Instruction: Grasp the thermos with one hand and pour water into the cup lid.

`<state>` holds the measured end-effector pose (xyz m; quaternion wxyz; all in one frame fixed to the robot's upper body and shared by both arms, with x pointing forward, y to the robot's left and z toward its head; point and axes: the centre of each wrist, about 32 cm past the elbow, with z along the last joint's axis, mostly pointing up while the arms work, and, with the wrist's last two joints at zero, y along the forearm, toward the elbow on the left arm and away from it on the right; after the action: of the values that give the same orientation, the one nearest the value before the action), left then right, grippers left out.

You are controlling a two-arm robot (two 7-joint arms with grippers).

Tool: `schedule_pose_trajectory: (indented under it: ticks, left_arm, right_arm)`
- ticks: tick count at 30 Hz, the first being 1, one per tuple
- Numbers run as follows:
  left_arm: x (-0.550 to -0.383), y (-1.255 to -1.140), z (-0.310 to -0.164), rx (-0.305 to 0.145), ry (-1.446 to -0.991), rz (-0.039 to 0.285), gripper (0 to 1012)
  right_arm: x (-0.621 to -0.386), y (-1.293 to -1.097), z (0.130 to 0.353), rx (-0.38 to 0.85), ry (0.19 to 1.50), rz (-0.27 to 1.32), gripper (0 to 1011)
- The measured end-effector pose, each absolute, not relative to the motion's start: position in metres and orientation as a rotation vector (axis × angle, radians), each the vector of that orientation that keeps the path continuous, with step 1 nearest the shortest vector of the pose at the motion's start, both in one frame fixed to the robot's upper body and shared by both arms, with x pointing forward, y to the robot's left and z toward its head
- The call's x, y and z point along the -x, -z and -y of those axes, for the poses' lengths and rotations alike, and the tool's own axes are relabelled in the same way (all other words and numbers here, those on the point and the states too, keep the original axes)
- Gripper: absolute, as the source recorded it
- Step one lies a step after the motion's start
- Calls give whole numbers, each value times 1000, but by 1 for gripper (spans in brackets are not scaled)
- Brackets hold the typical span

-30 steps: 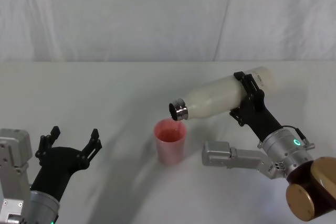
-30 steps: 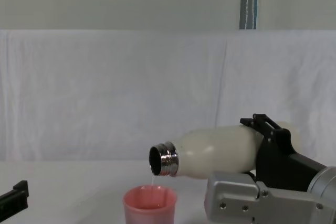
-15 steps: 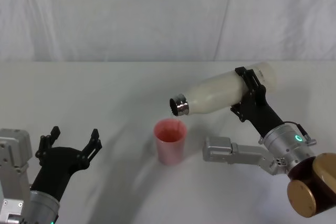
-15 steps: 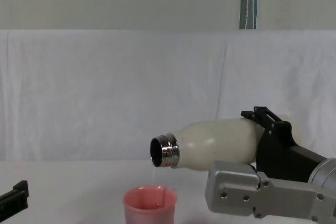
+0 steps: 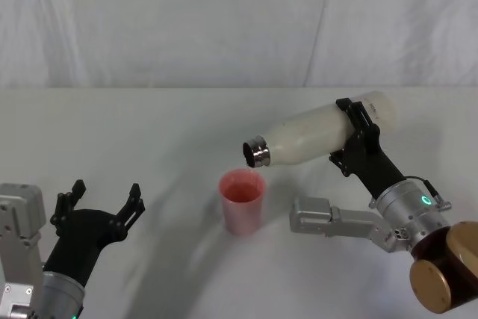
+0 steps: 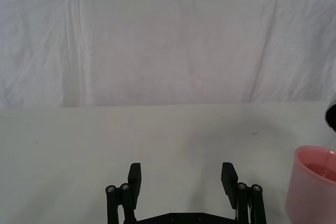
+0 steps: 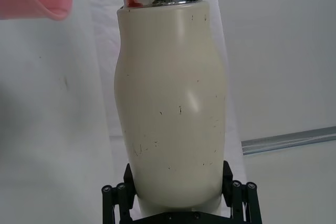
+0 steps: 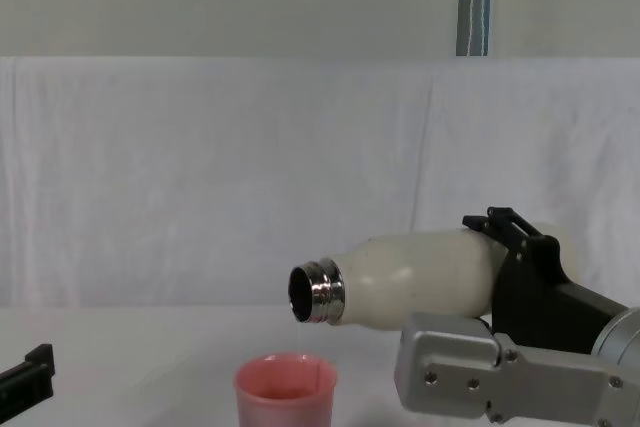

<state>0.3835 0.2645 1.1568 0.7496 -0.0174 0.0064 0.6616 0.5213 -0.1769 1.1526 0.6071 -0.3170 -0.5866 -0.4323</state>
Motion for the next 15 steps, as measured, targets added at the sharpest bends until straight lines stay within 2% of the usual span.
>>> schedule_pose_trajectory:
  ticks: [15]
  left_arm:
    - [-384,-1157,-265,38,-1446,-14,1001]
  right_arm:
    - [-518,-1151,179,738,1002,1358,955]
